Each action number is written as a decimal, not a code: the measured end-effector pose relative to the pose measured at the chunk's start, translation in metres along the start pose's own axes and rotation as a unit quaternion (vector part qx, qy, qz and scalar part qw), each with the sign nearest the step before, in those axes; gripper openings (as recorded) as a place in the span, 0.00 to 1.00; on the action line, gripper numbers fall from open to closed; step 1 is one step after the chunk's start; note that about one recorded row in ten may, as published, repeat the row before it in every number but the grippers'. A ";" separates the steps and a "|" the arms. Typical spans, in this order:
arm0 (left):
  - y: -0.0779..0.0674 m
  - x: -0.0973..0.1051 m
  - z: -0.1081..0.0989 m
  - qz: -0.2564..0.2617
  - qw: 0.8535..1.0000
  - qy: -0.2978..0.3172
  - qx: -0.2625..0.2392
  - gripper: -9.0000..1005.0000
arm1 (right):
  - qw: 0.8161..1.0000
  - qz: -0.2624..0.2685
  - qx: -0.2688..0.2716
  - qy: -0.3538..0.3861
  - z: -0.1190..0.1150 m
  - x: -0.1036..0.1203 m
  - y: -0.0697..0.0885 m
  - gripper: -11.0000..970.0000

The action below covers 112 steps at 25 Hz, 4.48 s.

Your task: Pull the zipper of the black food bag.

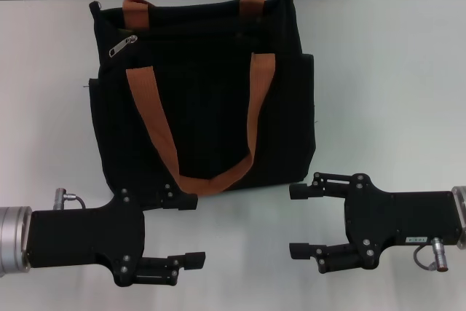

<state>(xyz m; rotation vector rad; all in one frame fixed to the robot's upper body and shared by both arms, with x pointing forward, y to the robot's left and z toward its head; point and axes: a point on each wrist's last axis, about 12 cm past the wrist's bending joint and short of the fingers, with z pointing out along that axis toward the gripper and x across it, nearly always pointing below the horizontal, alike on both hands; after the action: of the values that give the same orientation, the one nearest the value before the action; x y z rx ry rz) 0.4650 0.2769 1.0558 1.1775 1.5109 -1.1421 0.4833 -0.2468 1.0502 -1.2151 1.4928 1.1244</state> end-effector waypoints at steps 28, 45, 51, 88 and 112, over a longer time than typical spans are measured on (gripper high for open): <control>0.032 -0.037 -0.066 0.021 0.921 -0.273 -0.278 0.79 | 1.000 -0.004 0.006 -0.004 -0.003 0.001 0.002 0.84; 0.038 0.003 -0.035 -0.004 0.935 -0.140 -0.327 0.78 | 1.000 -0.019 0.001 0.002 -0.005 0.002 0.002 0.84; 0.034 0.009 -0.030 0.027 0.945 -0.103 -0.310 0.78 | 1.000 -0.023 0.006 0.003 -0.007 0.003 0.002 0.84; 0.039 -0.017 -0.026 0.082 0.936 -0.173 -0.296 0.03 | 0.983 0.113 -0.030 -0.141 -0.004 -0.059 -0.021 0.81; 0.039 -0.016 -0.024 0.063 0.933 -0.189 -0.301 0.03 | 0.914 0.406 -0.021 0.005 0.075 -0.166 -0.107 0.60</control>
<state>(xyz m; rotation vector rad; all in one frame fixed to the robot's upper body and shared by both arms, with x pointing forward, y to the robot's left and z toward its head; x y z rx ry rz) 0.5031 0.3023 1.0700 0.5827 1.3219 -0.6866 0.6173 -0.1541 1.1847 -0.5981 2.0641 1.6787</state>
